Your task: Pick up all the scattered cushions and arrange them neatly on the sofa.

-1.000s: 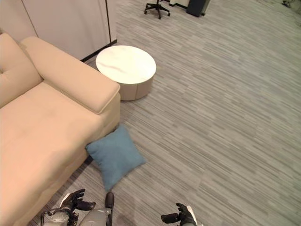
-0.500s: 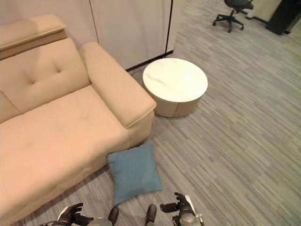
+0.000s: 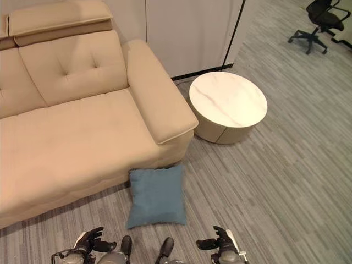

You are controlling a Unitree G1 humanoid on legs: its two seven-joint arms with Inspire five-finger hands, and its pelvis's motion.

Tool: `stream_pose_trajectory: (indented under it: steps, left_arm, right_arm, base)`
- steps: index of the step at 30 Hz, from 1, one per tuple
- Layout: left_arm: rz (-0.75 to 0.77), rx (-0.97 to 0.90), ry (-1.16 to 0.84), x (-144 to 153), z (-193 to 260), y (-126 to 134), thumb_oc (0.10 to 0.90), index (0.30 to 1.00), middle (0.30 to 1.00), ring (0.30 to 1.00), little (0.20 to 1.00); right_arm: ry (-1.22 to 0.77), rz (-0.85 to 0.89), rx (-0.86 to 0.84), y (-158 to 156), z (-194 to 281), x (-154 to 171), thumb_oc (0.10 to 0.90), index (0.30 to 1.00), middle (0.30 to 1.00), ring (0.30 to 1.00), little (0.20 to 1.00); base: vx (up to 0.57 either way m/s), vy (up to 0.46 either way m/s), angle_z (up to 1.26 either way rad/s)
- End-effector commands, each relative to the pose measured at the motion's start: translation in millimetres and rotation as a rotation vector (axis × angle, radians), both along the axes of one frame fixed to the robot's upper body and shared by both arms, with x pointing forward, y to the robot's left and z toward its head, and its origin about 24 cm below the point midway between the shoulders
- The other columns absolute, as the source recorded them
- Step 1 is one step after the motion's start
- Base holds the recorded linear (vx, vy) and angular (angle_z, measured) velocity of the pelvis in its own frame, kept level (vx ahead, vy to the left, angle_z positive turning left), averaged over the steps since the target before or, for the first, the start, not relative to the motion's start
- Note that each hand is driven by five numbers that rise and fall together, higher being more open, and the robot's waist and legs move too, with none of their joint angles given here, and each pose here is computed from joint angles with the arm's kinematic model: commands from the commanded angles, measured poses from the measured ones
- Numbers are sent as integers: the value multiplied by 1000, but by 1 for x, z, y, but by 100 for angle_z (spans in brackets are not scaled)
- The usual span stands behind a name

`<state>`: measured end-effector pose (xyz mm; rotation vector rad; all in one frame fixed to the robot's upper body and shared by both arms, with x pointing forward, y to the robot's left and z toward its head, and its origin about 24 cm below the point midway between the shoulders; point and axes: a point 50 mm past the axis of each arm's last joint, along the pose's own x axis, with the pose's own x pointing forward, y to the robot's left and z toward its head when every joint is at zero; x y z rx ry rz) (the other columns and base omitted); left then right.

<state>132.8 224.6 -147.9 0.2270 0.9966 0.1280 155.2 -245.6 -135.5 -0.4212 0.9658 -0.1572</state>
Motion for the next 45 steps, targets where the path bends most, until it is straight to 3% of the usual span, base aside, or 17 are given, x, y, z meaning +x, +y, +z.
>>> stream_pose_trajectory:
  steps: [1, 12, 29, 32, 34, 45]
  left_arm:
    - [11, 65, -59, 13, 12, 25, 800, 900, 900, 900, 900]
    - [18, 87, -86, 21, 16, 29, 800, 900, 900, 900, 900]
    - [0, 16, -218, 55, 28, 6, 800, 900, 900, 900, 900]
    - [8, 28, -163, 41, 22, 12, 800, 900, 900, 900, 900]
    - [33, 70, -92, 21, 16, 29, 800, 900, 900, 900, 900]
    - [76, 101, -34, 2, 12, 43, 800, 900, 900, 900, 900]
  right_arm:
    - [-115, 36, 0, 2, 14, 26, 800, 900, 900, 900, 900]
    - [-125, 55, -18, 0, 17, 30, 800, 900, 900, 900, 900]
    - [-170, 70, -44, -8, 25, 38, 800, 900, 900, 900, 900]
    - [-148, 68, -31, -4, 21, 34, 800, 900, 900, 900, 900]
    - [-127, 64, -4, 2, 17, 31, 800, 900, 900, 900, 900]
    - [-106, 40, -6, -3, 14, 24, 800, 900, 900, 900, 900]
  base:
    - [-54, 97, -11]
    - [22, -45, 15]
    - [17, -56, 15]
    - [98, 181, -9]
    - [90, 310, -36]
    - [103, 41, -15]
